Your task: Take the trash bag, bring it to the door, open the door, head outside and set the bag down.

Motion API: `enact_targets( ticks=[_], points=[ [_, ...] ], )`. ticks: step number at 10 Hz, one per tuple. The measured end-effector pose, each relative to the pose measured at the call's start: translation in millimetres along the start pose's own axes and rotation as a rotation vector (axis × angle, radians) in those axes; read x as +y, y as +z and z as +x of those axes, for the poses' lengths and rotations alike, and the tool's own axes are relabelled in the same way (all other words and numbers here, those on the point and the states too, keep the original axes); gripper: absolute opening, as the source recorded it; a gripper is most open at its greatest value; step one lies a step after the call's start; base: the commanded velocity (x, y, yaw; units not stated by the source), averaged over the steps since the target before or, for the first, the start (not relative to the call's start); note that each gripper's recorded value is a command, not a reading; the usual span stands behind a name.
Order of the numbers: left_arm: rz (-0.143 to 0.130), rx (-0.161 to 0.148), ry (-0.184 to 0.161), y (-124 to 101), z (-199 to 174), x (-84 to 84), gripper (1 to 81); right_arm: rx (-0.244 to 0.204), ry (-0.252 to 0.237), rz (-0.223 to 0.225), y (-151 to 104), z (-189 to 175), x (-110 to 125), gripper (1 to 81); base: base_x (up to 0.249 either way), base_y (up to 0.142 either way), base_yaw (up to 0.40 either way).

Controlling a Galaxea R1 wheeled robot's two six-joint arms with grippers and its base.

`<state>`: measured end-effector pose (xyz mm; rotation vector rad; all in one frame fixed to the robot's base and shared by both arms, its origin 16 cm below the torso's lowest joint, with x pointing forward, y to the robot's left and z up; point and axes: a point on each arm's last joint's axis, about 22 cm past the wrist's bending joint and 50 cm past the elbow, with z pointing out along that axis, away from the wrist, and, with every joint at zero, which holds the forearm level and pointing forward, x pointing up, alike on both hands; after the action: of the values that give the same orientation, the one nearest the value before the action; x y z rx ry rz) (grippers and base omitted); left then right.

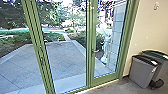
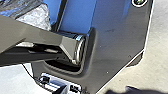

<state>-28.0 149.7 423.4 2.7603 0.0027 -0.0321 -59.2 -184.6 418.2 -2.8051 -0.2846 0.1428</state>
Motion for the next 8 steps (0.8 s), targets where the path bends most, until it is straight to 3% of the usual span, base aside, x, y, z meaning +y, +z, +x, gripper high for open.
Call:
enact_targets(
  ticks=[8],
  points=[
    [0.003,0.002,0.001,-0.5,0.6,-1.9,1.0,0.003,0.000,0.003,0.7,1.1,-2.8,81.1,0.149,-0.067,0.000]
  ],
)
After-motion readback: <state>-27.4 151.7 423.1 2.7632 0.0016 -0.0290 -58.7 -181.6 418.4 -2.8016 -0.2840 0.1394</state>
